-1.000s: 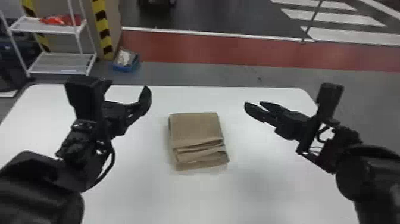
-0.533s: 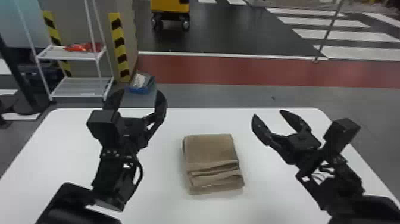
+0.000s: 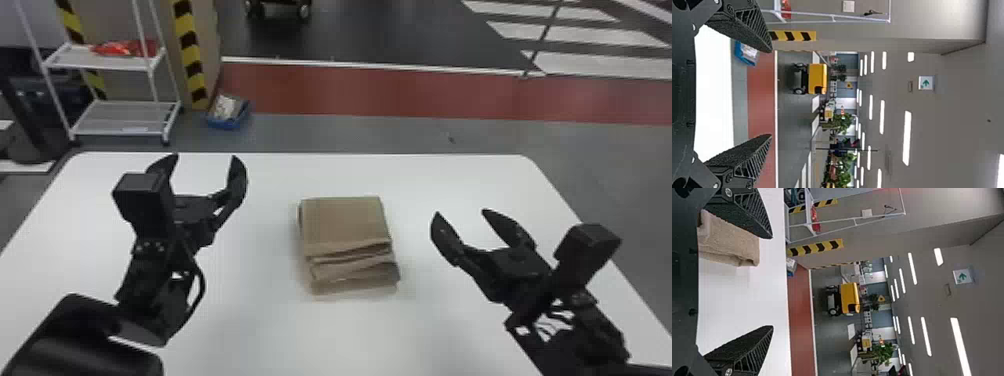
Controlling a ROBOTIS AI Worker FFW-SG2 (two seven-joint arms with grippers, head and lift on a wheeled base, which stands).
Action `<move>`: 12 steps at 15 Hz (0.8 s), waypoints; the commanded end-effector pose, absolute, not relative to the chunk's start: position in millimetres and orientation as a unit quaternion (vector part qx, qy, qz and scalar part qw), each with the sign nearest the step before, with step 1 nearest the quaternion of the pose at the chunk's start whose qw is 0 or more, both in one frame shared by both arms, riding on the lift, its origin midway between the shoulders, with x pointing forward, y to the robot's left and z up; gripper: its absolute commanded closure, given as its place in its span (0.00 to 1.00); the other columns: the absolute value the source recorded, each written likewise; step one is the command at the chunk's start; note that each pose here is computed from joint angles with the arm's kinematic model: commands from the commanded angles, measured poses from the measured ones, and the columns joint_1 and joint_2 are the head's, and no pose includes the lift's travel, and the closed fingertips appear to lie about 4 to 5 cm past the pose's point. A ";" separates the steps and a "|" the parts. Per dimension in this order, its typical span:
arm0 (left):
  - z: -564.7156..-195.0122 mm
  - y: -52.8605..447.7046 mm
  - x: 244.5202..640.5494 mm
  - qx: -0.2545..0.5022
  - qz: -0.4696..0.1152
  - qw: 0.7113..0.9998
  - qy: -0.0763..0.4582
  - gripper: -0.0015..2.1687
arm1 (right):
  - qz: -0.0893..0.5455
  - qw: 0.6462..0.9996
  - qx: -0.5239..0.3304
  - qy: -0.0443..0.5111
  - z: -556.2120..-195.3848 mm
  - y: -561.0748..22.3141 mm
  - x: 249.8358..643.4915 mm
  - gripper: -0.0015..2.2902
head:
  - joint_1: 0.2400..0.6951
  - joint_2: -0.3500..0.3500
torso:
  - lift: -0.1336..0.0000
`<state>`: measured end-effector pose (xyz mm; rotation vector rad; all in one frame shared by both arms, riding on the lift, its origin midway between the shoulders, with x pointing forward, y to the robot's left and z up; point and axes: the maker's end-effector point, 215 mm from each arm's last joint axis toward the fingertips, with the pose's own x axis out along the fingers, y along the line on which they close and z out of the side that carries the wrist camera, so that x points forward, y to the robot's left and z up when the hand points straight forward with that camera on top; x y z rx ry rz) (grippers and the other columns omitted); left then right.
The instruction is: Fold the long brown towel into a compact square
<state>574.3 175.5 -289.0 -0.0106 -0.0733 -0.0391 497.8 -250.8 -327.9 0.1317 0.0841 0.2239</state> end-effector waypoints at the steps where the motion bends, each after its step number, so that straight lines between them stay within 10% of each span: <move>1: -294.5 199.0 552.7 -0.008 -0.007 0.999 -0.030 0.07 | 0.114 0.990 0.068 0.054 -333.4 -243.2 488.0 0.03 | 0.99 0.38 | 0.10; 12: -283.4 236.4 480.4 -0.025 0.022 0.997 -0.065 0.07 | 0.115 0.989 0.081 0.034 -326.6 -233.1 445.1 0.04 | 1.00 0.50 | 0.10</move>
